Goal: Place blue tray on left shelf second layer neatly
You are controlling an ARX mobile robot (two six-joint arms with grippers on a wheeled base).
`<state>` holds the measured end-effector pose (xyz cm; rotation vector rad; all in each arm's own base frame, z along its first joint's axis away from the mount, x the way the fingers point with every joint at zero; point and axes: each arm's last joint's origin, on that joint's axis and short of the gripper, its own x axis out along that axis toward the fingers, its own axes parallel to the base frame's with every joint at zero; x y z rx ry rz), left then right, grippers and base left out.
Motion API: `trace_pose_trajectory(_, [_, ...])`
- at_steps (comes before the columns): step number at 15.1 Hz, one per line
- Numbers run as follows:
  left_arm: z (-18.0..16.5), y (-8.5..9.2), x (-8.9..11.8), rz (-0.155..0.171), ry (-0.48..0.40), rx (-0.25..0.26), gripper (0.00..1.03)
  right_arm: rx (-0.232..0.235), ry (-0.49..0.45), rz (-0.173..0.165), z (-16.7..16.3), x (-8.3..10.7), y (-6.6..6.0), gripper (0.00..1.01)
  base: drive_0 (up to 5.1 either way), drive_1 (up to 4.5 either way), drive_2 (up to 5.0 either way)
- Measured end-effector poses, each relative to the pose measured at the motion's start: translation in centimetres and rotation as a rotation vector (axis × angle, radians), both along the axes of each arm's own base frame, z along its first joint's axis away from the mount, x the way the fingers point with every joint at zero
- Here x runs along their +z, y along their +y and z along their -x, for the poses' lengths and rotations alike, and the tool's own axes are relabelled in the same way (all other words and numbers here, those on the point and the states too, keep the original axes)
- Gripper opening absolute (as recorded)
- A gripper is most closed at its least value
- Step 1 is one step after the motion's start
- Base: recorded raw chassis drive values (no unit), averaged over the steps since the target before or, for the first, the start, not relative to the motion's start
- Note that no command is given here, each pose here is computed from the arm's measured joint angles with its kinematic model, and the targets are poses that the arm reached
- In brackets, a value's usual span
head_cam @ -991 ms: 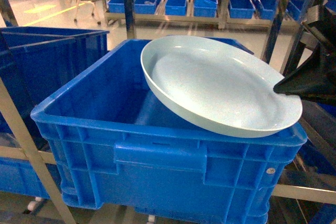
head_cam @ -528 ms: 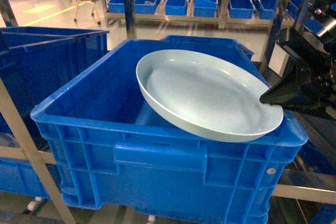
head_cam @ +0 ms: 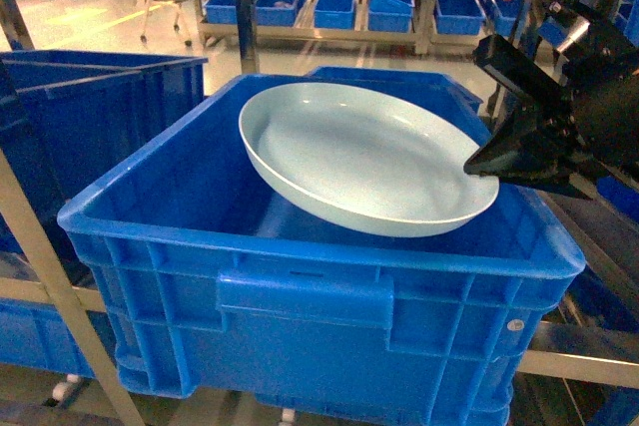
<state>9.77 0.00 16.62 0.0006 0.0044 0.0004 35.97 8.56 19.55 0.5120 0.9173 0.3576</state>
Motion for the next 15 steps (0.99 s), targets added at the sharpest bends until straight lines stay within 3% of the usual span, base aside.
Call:
trace_pose_trajectory(2, [0.0,0.0,0.0,0.000,0.000,0.000,0.98,-0.001,-0.014,0.004,0.0,0.0,0.2,0.02,0.0,0.00,0.0])
trace_pose_trajectory(3, [0.0,0.0,0.0,0.000,0.000,0.000,0.98,-0.001,-0.024,0.001,0.0,0.0,0.2,0.09,0.0,0.00,0.0])
trace_pose_trajectory(5, [0.0,0.0,0.0,0.000,0.000,0.000,0.98,0.002,-0.032,-0.007,0.4,0.0,0.1,0.34,0.0,0.00,0.0])
trace_pose_trajectory(8, [0.0,0.0,0.0,0.000,0.000,0.000,0.98,0.008,-0.040,-0.009,0.9,-0.1,0.3,0.58,0.0,0.00,0.0])
trace_pose_trajectory(9, [0.0,0.0,0.0,0.000,0.000,0.000,0.98,0.016,-0.054,-0.012,1.4,-0.1,0.4,0.71,0.0,0.00,0.0])
trace_pose_trajectory(11, [0.0,0.0,0.0,0.000,0.000,0.000,0.98,0.040,-0.144,0.003,2.9,0.8,1.1,0.95,0.0,0.00,0.0])
trace_pose_trajectory(12, [0.0,0.0,0.0,0.000,0.000,0.000,0.98,0.056,-0.186,0.009,4.0,1.3,1.4,0.99,0.0,0.00,0.0])
trace_pose_trajectory(15, [0.0,0.0,0.0,0.000,0.000,0.000,0.98,0.088,-0.273,0.051,6.2,2.1,1.7,0.98,0.0,0.00,0.0])
